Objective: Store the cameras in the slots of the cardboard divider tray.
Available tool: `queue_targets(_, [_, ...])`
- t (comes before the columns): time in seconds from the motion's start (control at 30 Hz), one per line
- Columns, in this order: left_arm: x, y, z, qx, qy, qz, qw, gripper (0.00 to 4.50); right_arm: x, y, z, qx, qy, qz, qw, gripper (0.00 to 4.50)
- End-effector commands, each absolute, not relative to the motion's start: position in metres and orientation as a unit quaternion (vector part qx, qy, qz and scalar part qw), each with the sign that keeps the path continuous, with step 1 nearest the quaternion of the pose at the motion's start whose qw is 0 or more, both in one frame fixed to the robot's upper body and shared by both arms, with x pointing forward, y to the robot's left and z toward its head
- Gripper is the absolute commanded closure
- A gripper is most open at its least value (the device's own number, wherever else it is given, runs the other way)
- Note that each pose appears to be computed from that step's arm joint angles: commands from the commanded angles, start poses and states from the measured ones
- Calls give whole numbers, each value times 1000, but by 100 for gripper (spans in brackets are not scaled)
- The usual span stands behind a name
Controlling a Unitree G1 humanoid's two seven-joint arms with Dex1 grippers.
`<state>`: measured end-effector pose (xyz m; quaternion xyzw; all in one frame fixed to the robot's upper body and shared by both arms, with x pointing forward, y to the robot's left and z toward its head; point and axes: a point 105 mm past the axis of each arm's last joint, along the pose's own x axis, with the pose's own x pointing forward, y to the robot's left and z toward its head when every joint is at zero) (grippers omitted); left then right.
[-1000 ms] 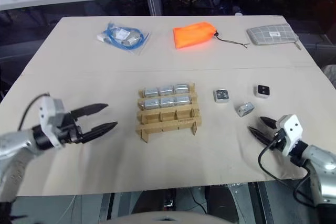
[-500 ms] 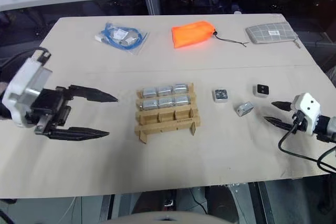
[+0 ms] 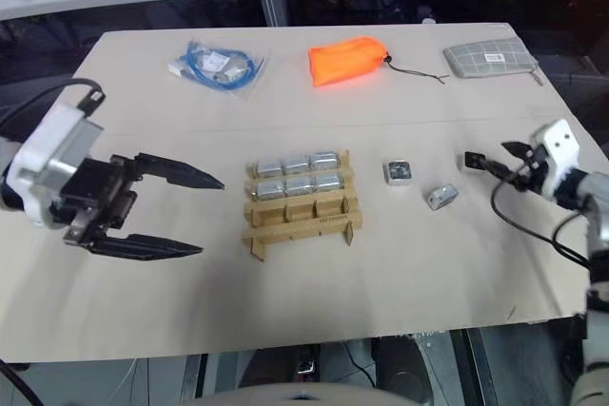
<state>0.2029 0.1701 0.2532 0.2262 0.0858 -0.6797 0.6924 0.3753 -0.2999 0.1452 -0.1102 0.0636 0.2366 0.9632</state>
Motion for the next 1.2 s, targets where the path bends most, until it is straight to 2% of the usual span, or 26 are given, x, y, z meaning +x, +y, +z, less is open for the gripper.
queue_targets(0.03, [202, 174, 257, 242, 76, -671, 697, 70, 387, -291, 155, -75, 61, 195, 976, 150])
queue_targets(0.27, [200, 180, 254, 244, 83, -660, 706, 70, 385, -287, 142, -38, 110, 138, 984, 150])
queue_targets(0.37, [201, 182, 253, 244, 82, -658, 708, 70, 381, -287, 138, -53, 120, 128, 983, 67])
queue_targets(0.4, [201, 183, 253, 244, 81, -658, 708, 70, 380, -287, 136, -48, 124, 125, 983, 9])
queue_targets(0.43, [201, 183, 252, 244, 81, -658, 708, 70, 379, -286, 135, -44, 128, 122, 983, 3])
queue_targets(0.73, [205, 186, 250, 248, 76, -661, 704, 70, 380, -283, 116, 7, 146, 86, 985, 3])
queue_targets(0.97, [205, 189, 248, 250, 76, -660, 704, 70, 384, -285, 114, -14, 142, 82, 986, 3])
queue_targets(1.0, [204, 190, 248, 250, 77, -659, 705, 70, 383, -286, 113, -20, 143, 82, 986, 41])
queue_targets(1.07, [204, 191, 248, 249, 79, -658, 706, 70, 382, -286, 112, -29, 143, 83, 986, 70])
queue_targets(1.2, [205, 191, 247, 248, 78, -656, 708, 70, 382, -288, 110, -40, 144, 83, 985, 246])
